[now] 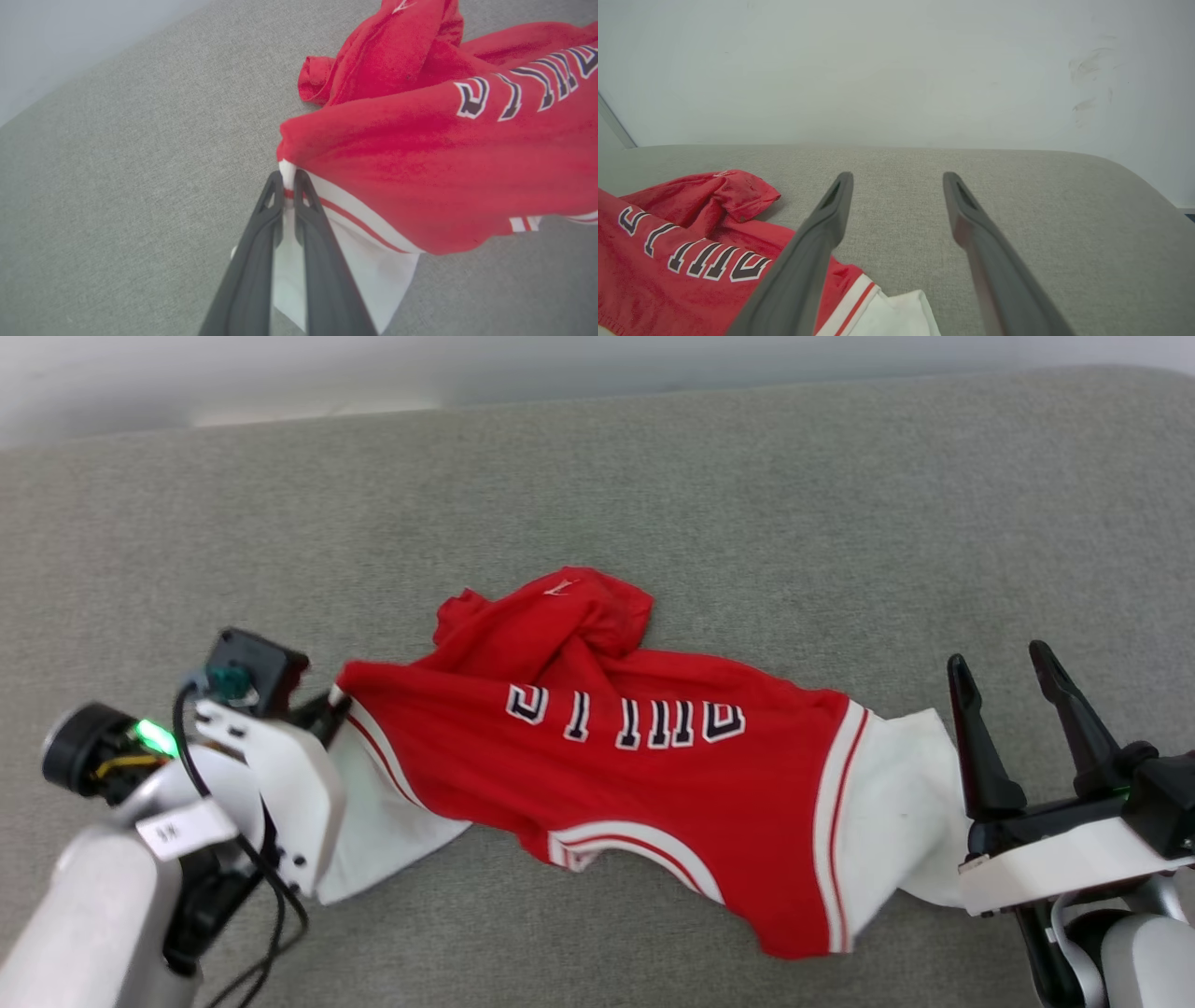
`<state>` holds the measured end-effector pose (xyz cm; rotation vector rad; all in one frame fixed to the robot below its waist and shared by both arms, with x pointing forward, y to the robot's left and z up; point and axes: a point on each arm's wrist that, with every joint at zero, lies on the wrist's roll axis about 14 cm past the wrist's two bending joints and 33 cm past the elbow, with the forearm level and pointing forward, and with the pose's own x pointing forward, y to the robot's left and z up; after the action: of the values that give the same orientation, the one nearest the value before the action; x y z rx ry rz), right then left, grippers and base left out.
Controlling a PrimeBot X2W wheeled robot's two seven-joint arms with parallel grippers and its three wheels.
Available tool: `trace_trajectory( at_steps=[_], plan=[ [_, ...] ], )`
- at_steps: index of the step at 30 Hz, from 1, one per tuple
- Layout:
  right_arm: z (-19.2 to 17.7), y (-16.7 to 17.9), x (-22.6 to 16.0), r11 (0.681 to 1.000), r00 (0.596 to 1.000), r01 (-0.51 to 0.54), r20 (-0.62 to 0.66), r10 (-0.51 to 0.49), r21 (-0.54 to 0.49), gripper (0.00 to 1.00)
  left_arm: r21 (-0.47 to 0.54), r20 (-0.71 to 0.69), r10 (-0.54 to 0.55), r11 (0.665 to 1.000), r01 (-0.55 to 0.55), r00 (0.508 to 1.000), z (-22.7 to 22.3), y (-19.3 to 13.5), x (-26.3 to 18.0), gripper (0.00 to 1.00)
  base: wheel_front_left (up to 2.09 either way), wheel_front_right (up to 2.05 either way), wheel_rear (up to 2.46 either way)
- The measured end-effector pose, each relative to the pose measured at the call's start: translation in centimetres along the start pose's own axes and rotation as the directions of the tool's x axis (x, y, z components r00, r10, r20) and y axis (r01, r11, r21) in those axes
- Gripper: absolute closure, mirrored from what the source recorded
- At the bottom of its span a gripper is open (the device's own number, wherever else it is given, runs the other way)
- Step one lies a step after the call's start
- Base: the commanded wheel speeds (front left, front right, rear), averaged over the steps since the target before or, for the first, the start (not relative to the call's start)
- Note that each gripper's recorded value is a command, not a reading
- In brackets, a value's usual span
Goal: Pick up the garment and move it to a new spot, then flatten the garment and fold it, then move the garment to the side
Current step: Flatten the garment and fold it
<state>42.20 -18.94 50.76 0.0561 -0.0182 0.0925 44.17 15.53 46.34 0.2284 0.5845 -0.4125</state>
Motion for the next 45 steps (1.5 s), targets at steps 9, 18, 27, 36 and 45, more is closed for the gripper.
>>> trace_trajectory(
  at_steps=[9, 18, 27, 36, 45],
  plan=[
    [-0.7, -0.6, -0.1, 1.0, 1.0, 0.024, -0.011, -0.024, -0.001, 0.0, 0.016, -0.013, 0.02, 1.0, -0.02, 1.0, 0.5, 2.2, 4.6, 1.0, 0.0, 0.0, 0.0],
    [-0.9, 0.2, -0.1, 1.0, 1.0, 0.006, -0.017, -0.005, 0.007, 0.0, -0.042, 0.042, 0.095, 0.995, -0.094, 0.995, -0.8, 3.4, 5.2, 0.0, 0.0, 0.0, 0.0],
    [0.5, 1.3, -0.2, 1.0, 1.0, -0.029, 0.006, 0.029, -0.003, 0.0, -0.223, 0.032, 0.117, 0.969, -0.107, 0.993, -2.5, 2.7, 1.2, 0.0, 0.0, 0.0, 0.0],
    [0.2, 1.9, -0.3, 0.999, 0.999, -0.046, -0.009, 0.046, 0.005, 0.0, -0.275, -0.145, 0.028, 0.959, -0.067, 0.989, -5.5, -0.7, -1.8, 0.0, 0.0, 0.0, 0.0],
    [-1.0, 1.3, -0.4, 1.0, 0.999, -0.024, -0.038, 0.025, 0.014, 0.0, -0.292, -0.268, 0.029, 0.95, -0.11, 0.963, -8.8, -0.9, -1.3, 0.0, 0.0, 0.0, 0.0]
  ],
)
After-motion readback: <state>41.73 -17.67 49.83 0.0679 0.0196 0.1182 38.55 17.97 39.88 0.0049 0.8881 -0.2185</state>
